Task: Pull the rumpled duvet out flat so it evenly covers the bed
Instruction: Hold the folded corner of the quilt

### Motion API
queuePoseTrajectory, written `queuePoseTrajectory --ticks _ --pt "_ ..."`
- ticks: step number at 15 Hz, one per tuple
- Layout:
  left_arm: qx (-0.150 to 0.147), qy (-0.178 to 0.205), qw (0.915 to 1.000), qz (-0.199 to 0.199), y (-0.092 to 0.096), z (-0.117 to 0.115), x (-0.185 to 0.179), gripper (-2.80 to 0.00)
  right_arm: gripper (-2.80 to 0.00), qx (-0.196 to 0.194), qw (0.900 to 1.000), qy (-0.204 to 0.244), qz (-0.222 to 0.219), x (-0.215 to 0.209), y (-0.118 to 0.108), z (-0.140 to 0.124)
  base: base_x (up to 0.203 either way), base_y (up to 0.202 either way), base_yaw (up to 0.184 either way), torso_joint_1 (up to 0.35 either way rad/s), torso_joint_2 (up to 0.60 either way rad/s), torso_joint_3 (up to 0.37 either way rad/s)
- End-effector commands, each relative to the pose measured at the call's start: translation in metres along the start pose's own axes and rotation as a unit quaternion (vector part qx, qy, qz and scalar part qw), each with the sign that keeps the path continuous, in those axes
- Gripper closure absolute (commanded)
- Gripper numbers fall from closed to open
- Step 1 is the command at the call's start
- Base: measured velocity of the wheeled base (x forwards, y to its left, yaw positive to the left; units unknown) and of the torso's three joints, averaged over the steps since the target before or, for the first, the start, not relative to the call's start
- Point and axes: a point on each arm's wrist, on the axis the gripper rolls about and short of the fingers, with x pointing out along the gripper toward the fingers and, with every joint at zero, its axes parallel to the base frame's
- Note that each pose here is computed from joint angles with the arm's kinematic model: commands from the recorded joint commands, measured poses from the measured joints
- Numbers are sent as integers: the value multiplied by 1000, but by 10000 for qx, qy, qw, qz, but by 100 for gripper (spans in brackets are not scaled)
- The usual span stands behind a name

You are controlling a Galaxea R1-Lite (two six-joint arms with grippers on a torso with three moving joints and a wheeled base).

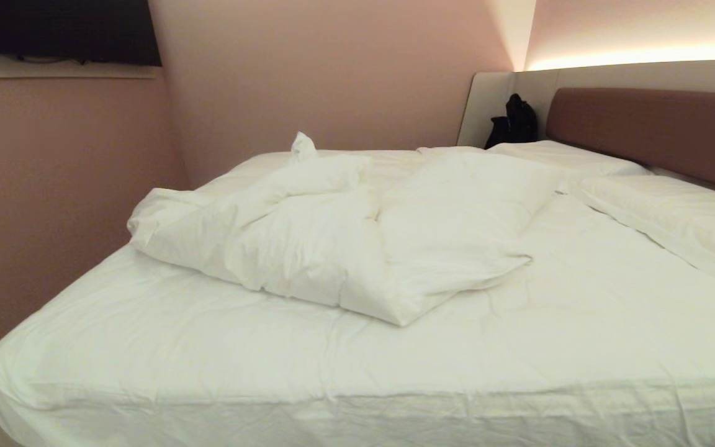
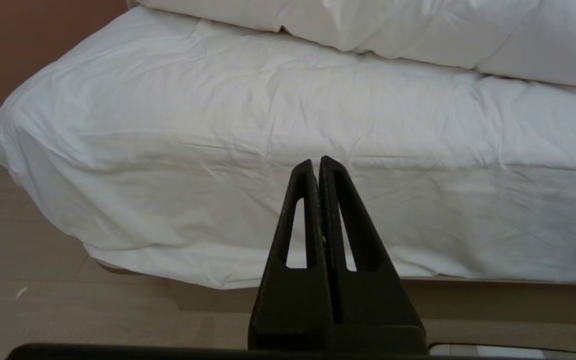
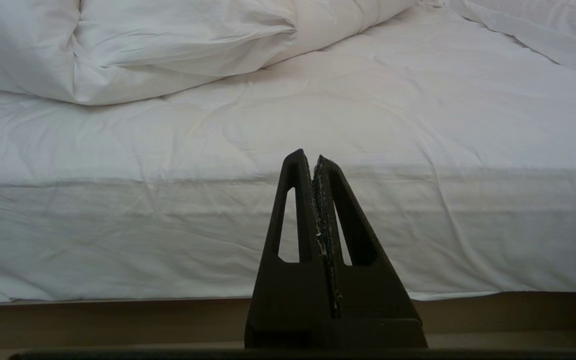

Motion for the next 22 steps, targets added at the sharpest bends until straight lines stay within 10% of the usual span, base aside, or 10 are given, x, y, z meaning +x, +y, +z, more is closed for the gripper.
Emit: queuePoseTrajectory --ticks 1,7,13,22 --pt "-3 1 10000 2 0 0 0 0 0 -2 10000 7 0 0 0 0 0 0 0 0 0 0" --pt "26 -100 9999 -70 -1 6 -3 0 0 -2 10000 7 0 0 0 0 0 0 0 0 0 0" --pt "-172 133 9968 -764 -7 78 8 0 0 -2 10000 7 0 0 0 0 0 0 0 0 0 0" --pt "-1018 1392 9700 -1716 -23 160 193 0 0 -2 10000 7 0 0 0 0 0 0 0 0 0 0"
